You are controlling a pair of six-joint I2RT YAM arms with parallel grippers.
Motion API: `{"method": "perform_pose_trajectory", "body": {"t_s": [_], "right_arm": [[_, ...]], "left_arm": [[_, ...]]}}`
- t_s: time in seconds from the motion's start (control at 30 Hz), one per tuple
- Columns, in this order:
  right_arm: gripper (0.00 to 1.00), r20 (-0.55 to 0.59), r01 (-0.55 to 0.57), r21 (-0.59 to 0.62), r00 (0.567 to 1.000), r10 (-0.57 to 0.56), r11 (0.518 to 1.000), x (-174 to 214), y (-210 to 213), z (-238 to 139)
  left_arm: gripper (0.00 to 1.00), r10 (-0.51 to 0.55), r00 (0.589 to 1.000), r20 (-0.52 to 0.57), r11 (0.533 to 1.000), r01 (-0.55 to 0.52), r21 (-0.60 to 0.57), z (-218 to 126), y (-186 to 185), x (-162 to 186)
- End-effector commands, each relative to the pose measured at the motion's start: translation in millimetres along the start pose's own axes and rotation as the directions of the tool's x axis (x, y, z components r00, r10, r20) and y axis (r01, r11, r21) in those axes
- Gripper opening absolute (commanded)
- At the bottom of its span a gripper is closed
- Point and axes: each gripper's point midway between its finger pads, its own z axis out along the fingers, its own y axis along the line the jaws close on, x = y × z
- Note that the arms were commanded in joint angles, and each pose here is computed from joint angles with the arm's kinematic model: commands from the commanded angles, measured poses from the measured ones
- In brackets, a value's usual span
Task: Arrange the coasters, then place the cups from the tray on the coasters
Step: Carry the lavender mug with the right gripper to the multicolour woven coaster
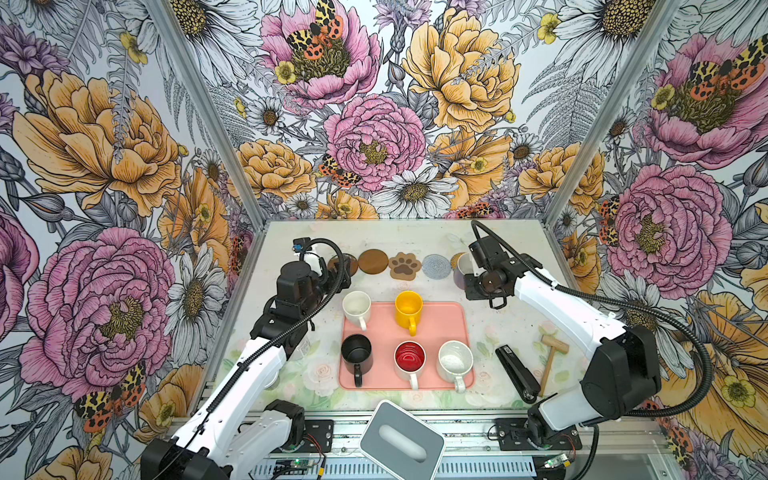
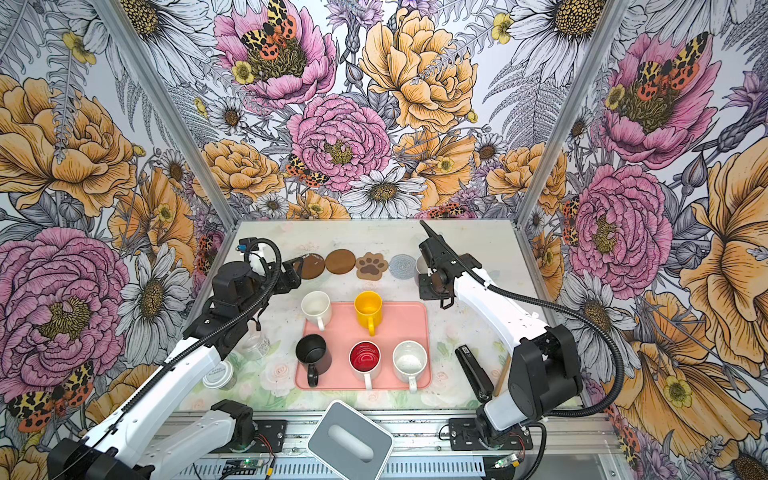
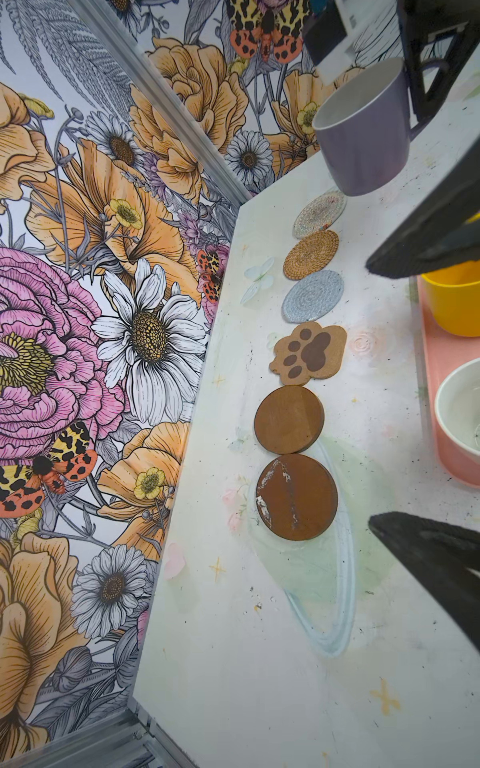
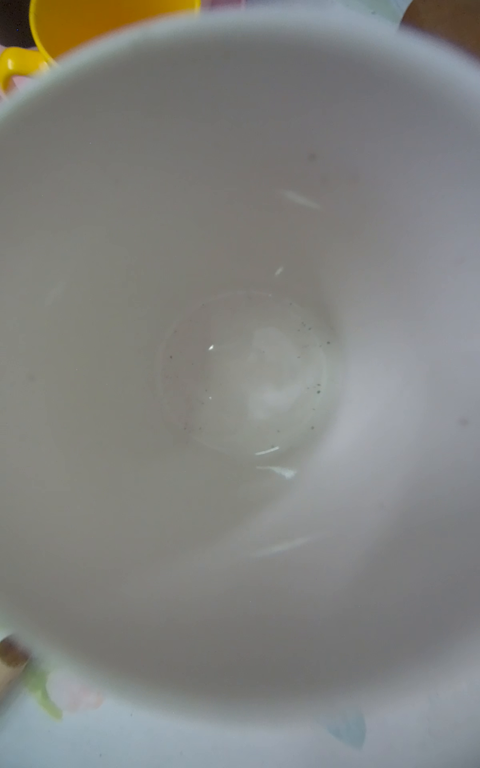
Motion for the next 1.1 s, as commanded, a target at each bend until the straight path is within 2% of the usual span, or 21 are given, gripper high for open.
{"method": "perform_pose_trajectory", "body": {"t_s": [0.0,0.23,0.63,1.07], "right_arm": [[0.0,0.061,-0.003,0.031,0.998,0.001,1.0,-26.6,-14.2,-7.1],[0.0,0.04,-0.053,0.064,0.998,0.05,0.997,-45.8,-43.3,6.9],[0.0,0.074,-0.158,0.107,0.986,0.151,0.982,-85.1,-90.3,16.5],[0.0,0.063,-0.209,0.14,0.977,0.202,0.968,-116.7,-119.9,50.8]], "left_arm": [[0.89,-0.005,1.0,0.002,1.0,0.005,0.011,-5.4,1.2,1.4],[0.89,-0.009,1.0,0.005,1.0,0.009,0.024,-8.2,-0.2,0.3],[0.89,-0.009,1.0,0.026,1.0,0.008,0.014,-15.0,2.8,-4.4],[0.88,-0.015,0.999,0.037,1.0,0.015,0.018,-17.9,2.1,-7.0]]}}
